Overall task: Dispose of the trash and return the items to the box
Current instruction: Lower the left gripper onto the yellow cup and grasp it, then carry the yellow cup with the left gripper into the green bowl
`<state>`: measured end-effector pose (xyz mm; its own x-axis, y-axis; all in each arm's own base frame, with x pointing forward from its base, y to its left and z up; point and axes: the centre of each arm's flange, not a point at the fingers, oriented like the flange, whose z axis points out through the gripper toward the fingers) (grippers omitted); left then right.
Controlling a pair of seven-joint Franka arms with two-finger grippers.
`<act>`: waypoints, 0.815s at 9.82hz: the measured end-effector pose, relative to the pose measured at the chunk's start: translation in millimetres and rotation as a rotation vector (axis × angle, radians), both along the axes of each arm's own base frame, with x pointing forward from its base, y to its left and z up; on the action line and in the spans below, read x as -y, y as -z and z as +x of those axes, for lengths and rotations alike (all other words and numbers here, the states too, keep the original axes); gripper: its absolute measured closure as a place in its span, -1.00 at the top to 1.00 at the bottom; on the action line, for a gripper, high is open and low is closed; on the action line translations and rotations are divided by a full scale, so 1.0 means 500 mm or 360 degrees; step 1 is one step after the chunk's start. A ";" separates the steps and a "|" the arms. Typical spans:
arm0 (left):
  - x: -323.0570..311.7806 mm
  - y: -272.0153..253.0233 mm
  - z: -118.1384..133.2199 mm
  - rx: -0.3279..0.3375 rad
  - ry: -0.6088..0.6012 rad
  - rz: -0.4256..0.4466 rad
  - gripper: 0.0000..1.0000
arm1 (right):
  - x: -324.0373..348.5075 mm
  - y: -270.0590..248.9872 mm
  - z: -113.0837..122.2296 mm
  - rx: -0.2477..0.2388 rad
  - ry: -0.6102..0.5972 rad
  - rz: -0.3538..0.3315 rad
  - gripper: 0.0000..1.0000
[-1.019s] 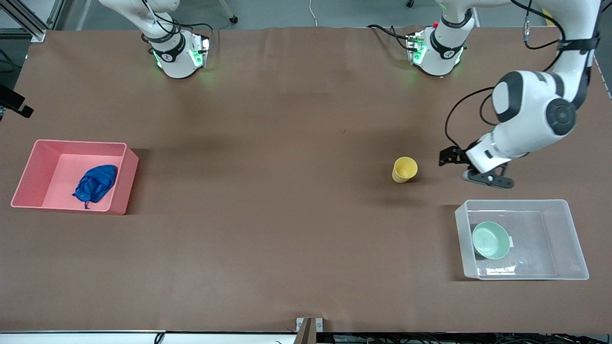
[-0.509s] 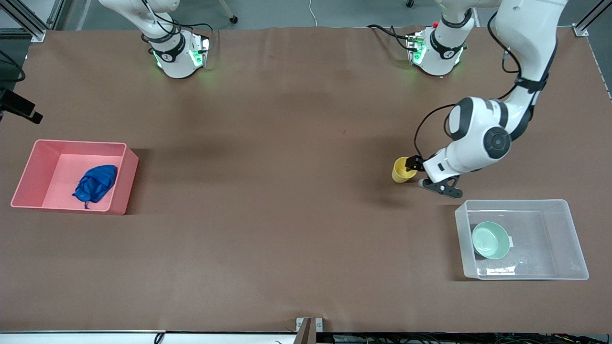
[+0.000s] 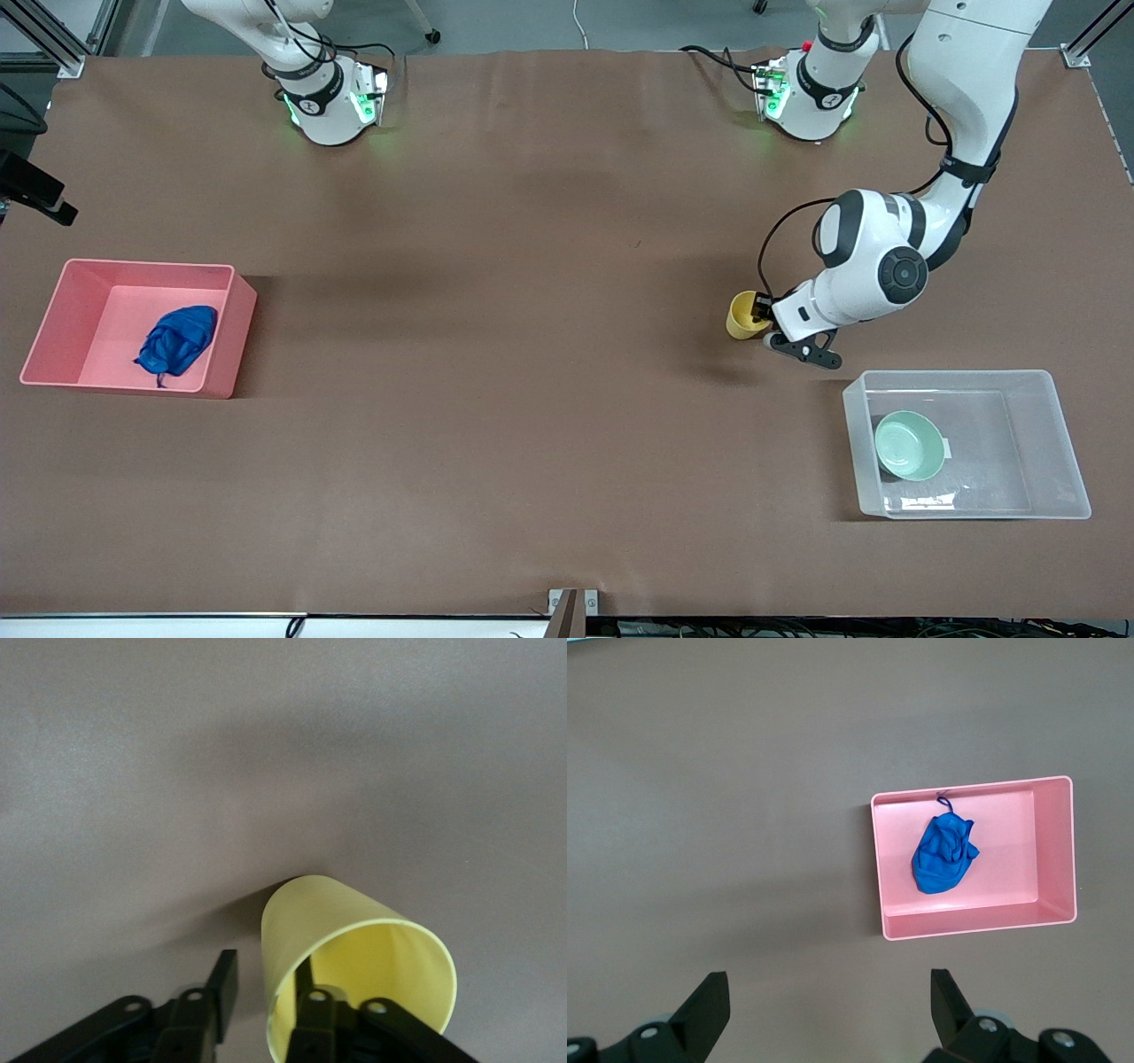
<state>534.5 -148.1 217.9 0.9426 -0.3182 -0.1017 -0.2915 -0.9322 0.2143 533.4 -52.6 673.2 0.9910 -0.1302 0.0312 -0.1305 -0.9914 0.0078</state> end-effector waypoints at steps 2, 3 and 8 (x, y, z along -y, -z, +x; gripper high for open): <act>0.004 -0.015 0.012 0.0031 0.0031 -0.0011 -0.94 | 0.013 0.002 0.001 -0.0004 0.0005 -0.0004 1.00; 0.004 -0.042 0.027 0.0045 0.0048 -0.0019 -0.94 | 0.015 0.002 0.001 -0.0003 0.0008 -0.0004 1.00; -0.218 -0.328 0.228 0.0198 0.0043 -0.0005 -0.94 | 0.018 0.003 0.002 -0.0007 0.0013 -0.0003 1.00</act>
